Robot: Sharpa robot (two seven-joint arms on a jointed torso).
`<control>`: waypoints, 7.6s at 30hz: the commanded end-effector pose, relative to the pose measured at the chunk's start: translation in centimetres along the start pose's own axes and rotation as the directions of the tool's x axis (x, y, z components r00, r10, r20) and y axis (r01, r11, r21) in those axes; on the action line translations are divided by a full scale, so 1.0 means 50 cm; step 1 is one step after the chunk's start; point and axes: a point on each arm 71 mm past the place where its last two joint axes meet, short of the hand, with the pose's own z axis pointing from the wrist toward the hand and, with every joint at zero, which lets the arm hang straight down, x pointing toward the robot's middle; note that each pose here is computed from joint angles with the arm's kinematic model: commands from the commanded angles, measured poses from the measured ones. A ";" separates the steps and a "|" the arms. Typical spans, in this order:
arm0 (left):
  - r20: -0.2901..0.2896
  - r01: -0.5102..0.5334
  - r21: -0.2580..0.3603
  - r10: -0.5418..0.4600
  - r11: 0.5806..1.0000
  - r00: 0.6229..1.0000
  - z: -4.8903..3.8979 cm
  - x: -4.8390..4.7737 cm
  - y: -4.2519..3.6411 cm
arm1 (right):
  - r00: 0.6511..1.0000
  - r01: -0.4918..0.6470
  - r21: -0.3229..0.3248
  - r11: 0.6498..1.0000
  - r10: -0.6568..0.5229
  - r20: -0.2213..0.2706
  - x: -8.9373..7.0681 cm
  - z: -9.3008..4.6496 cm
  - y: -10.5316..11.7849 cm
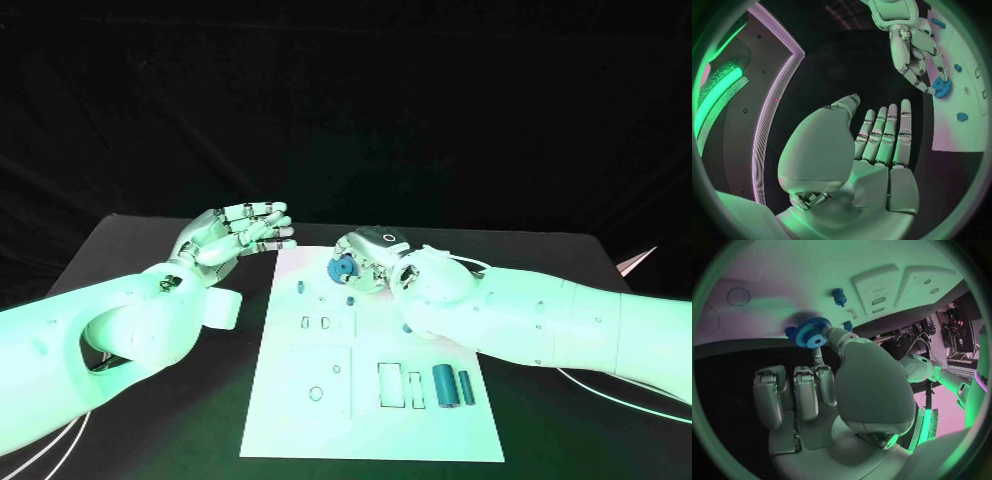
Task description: Assemble the parts on the task board
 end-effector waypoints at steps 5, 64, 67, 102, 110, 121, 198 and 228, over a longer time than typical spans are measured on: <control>-0.019 0.005 0.008 -0.004 1.000 1.000 0.001 0.005 -0.003 | 0.999 0.019 0.009 1.000 -0.019 -0.030 0.012 0.003 -0.003; 0.005 -0.006 0.009 0.006 1.000 1.000 -0.002 -0.014 -0.003 | 0.967 -0.253 0.077 0.964 0.251 0.035 -0.088 -0.104 -0.130; 0.003 -0.005 0.009 0.005 1.000 1.000 -0.001 -0.014 -0.003 | 0.954 -0.298 0.085 0.951 0.298 0.014 -0.100 -0.128 -0.167; 0.002 -0.005 0.008 0.005 1.000 1.000 0.002 -0.017 0.000 | 0.955 -0.270 0.218 0.938 0.289 -0.061 -0.067 -0.243 -0.355; 0.002 -0.004 0.008 0.004 1.000 1.000 0.002 -0.017 0.000 | 0.954 -0.269 0.227 0.936 0.291 -0.071 -0.051 -0.238 -0.357; 0.001 -0.004 0.005 0.004 1.000 1.000 0.002 -0.018 0.001 | 0.951 -0.270 0.240 0.932 0.297 -0.081 -0.025 -0.231 -0.354; 0.009 -0.010 -0.028 0.010 1.000 1.000 0.012 -0.028 0.022 | 0.933 -0.327 0.154 0.933 0.344 -0.107 0.037 -0.131 0.070; 0.006 -0.009 -0.032 0.009 0.999 1.000 0.011 -0.028 0.022 | 0.946 -0.261 0.137 0.956 0.281 -0.159 0.084 -0.118 0.105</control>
